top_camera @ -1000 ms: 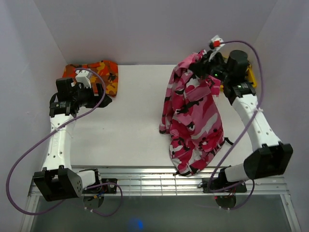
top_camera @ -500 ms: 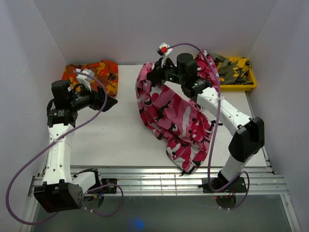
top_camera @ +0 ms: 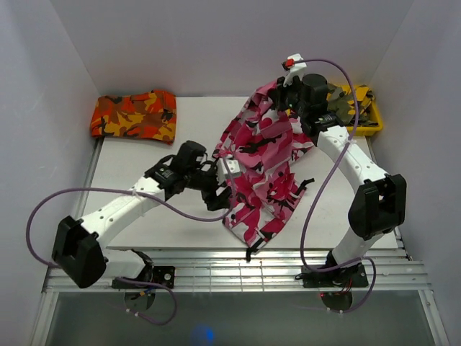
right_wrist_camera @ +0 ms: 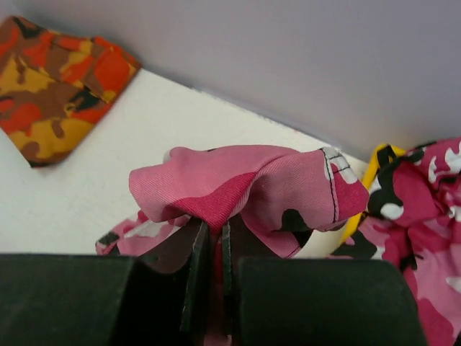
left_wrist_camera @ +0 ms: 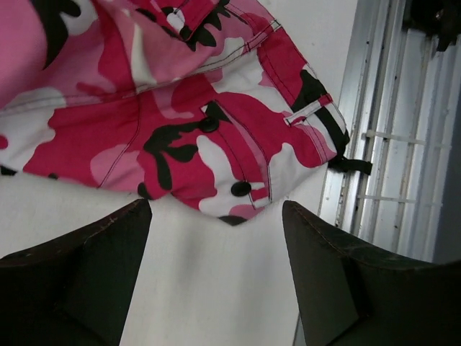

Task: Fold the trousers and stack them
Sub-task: Move the trousers to the center of the board

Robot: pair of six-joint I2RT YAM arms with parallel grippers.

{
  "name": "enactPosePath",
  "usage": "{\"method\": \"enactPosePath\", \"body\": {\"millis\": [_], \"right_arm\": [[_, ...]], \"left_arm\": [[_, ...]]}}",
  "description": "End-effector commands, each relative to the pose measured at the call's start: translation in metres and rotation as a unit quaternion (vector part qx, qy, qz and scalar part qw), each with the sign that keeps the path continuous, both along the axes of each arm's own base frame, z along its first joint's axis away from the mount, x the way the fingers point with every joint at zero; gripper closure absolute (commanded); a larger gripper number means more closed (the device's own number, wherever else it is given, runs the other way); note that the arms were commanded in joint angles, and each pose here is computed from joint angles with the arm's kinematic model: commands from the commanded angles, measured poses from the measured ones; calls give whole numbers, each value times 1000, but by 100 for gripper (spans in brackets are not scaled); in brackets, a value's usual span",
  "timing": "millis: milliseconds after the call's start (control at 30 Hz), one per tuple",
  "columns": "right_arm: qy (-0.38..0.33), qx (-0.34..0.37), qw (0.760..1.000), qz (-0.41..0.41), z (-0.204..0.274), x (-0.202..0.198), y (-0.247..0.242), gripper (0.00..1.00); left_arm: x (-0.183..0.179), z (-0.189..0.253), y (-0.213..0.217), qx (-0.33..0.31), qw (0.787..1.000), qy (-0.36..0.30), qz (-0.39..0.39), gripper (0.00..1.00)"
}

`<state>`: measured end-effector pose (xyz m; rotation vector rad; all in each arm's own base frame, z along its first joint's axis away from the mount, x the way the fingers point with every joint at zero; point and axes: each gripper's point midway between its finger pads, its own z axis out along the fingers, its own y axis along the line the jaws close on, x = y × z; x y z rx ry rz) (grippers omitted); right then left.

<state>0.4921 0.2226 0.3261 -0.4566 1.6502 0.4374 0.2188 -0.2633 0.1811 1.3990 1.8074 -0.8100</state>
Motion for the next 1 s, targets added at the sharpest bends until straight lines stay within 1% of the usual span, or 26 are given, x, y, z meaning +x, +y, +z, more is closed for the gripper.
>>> {"method": "enactPosePath", "body": {"millis": [0, 67, 100, 133, 167, 200, 233, 300, 333, 367, 400, 433, 467, 500, 533, 567, 600, 633, 667, 700, 733, 800, 833, 967], "right_arm": [[-18, -29, 999, -36, -6, 7, -30, 91], [22, -28, 998, -47, -29, 14, -46, 86], [32, -21, 998, -42, -32, 15, -49, 73], [38, -17, 998, -45, -34, 17, -53, 66], [34, -15, 998, -55, -29, 18, -65, 56], [28, -15, 997, -64, -23, 20, -73, 45], [22, -17, 997, -75, -18, 21, -81, 40], [5, -30, 991, -129, -2, 32, -121, 34], [1, -36, 987, -154, 1, 36, -137, 32], [-1, -43, 981, -191, 0, 45, -169, 30], [-16, -45, 973, -225, 6, 52, -190, 29], [-21, -47, 969, -244, 7, 57, -206, 30], [-10, -53, 963, -265, -9, 68, -233, 33], [-15, -53, 961, -270, -7, 76, -241, 39], [-12, -52, 960, -273, -12, 82, -247, 42], [13, -52, 958, -280, -38, 95, -260, 46], [14, -35, 962, -269, -35, 102, -259, 48], [32, -28, 964, -264, -46, 107, -261, 48], [61, -21, 963, -262, -73, 116, -270, 48], [73, -11, 969, -237, -81, 120, -265, 47], [87, 5, 968, -234, -91, 128, -268, 46], [98, 9, 971, -219, -102, 131, -265, 42], [107, 11, 972, -209, -114, 133, -263, 42], [132, 36, 976, -171, -137, 135, -248, 43]], "left_arm": [[17, 4, -39, 21, 994, -100, -38, 15], [18, -1, -59, 23, 992, -112, -48, 15], [19, -15, -78, 34, 992, -111, -52, 15], [27, -4, -94, 21, 992, -116, -48, 15], [30, -6, -106, 18, 994, -101, -40, 15], [31, -28, -124, 34, 995, -78, -45, 16], [43, -13, -143, 23, 995, -90, -32, 15], [49, -23, -163, 28, 997, -75, -21, 16], [50, -42, -174, 41, 997, -62, -22, 15], [55, -37, -182, 31, 997, -62, -18, 15], [57, -40, -186, 27, 998, -53, -9, 15], [60, -46, -187, 29, 998, -48, -2, 15], [62, -49, -187, 31, 998, -48, 3, 14], [65, -50, -186, 28, 998, -49, 8, 14], [65, -50, -183, 28, 998, -47, 11, 14], [65, -46, -181, 24, 998, -47, 15, 14], [68, -48, -174, 26, 999, -41, 22, 13], [68, -46, -171, 24, 999, -31, 29, 13], [69, -40, -167, 19, 999, -27, 35, 13], [72, -43, -158, 20, 999, -14, 43, 12], [74, -42, -155, 17, 998, -2, 52, 12], [76, -43, -145, 16, 998, 9, 62, 12], [76, -44, -143, 16, 998, 12, 64, 12], [72, -48, -138, 17, 998, 15, 65, 12]]}}
